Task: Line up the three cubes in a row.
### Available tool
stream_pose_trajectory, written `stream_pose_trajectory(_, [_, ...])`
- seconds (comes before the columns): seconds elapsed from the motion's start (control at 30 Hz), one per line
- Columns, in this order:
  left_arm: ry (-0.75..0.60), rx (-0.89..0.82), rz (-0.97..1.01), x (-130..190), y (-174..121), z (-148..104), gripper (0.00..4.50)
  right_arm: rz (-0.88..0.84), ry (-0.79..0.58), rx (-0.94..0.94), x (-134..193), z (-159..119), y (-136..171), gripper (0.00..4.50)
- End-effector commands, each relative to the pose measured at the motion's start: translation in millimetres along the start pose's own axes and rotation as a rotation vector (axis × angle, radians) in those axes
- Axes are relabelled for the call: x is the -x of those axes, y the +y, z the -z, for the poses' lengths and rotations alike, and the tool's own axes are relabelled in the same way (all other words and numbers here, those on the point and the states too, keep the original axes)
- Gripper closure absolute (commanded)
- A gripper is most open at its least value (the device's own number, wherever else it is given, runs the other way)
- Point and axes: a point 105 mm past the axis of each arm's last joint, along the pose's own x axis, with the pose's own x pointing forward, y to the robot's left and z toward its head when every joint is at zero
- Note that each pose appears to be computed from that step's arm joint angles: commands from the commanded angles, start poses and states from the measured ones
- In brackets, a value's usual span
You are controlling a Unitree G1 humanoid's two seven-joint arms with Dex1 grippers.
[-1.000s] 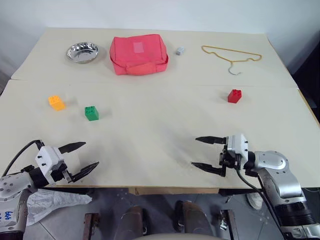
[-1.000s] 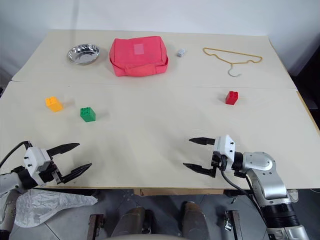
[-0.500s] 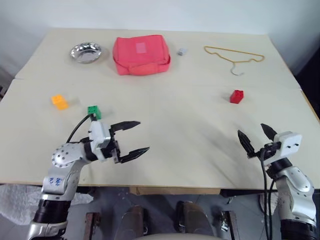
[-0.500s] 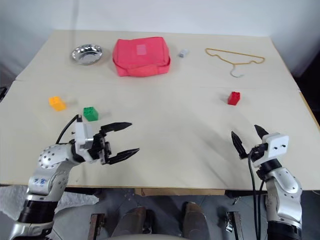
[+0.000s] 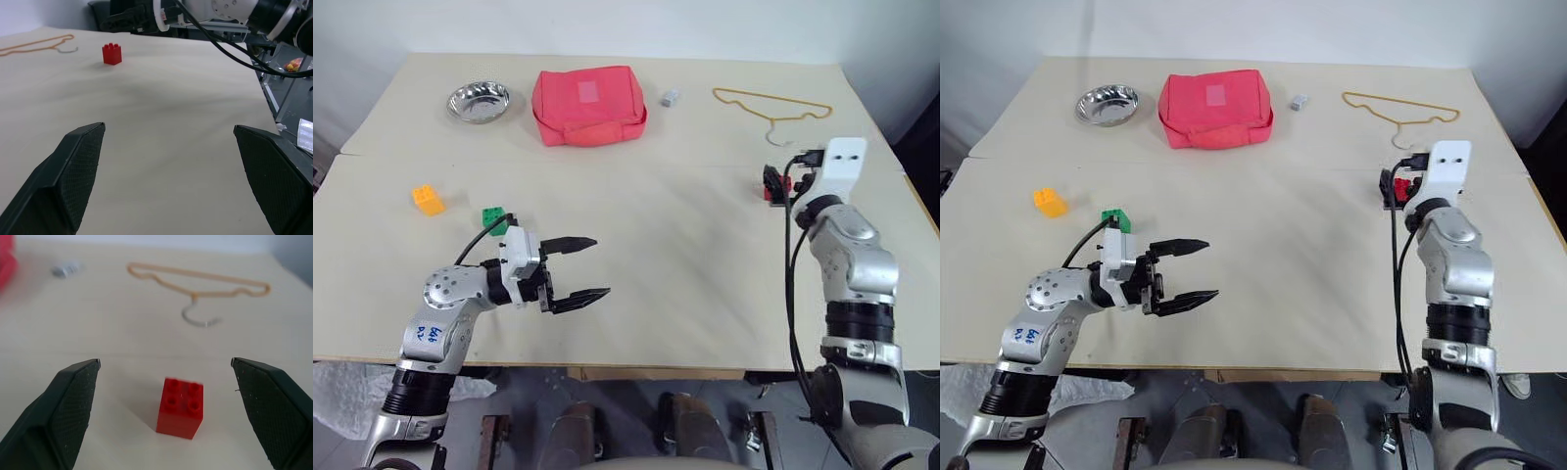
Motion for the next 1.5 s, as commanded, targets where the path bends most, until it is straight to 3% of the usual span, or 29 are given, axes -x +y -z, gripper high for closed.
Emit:
stream_pose_trajectory(0.03, [-0.008, -0.038, 0.011, -3, -2, -5, 0.01, 0.038, 0.031, 0.015, -13, 4, -3, 0.00])
stream_pose_trajectory(0.17, [-0.010, -0.055, -0.006, -2, -1, -5, 0.01, 0.089, 0.037, 0.020, -24, 7, -8, 0.00])
stream_pose_trajectory(0.27, [-0.032, -0.083, -0.064, 2, 6, -9, 0.01, 0.027, 0.043, -0.004, -30, 13, 3, 0.00])
stream_pose_trajectory(0.57, [-0.073, -0.092, -0.187, 8, 19, -11, 0.00, -0.010, 0.037, -0.038, -34, 17, 9, 2.97])
stream_pose_trajectory(0.63, [-0.071, -0.092, -0.190, 10, 19, -10, 0.00, -0.032, 0.020, -0.041, -34, 12, 11, 3.02])
stream_pose_trajectory(0.73, [-0.076, -0.083, -0.224, 18, 22, -11, 0.00, -0.231, -0.046, 0.007, -27, -3, 29, 3.02])
stream_pose_trajectory(0.8, [-0.073, -0.078, -0.235, 24, 22, -11, 0.00, -0.469, -0.087, 0.080, -13, -10, 54, 3.02])
stream_pose_trajectory(0.9, [-0.050, -0.077, -0.227, 34, 19, -7, 0.00, -0.968, -0.156, 0.225, 38, -11, 98, 3.02])
stream_pose_trajectory(1.0, [-0.022, -0.067, -0.199, 41, 12, -2, 0.00, -1.293, -0.075, 0.284, 79, 7, 113, 3.02])
stream_pose_trajectory(1.07, [0.024, -0.043, -0.184, 50, 5, 8, 0.00, -1.469, 0.073, 0.449, 97, 40, 116, 3.02])
stream_pose_trajectory(1.13, [0.047, -0.033, -0.188, 55, 2, 12, 0.00, -1.498, 0.115, 0.512, 95, 52, 118, 3.02])
stream_pose_trajectory(1.5, [0.059, -0.046, -0.193, 56, -1, 13, 0.00, -1.501, 0.013, 0.552, 72, 46, 132, 3.02])
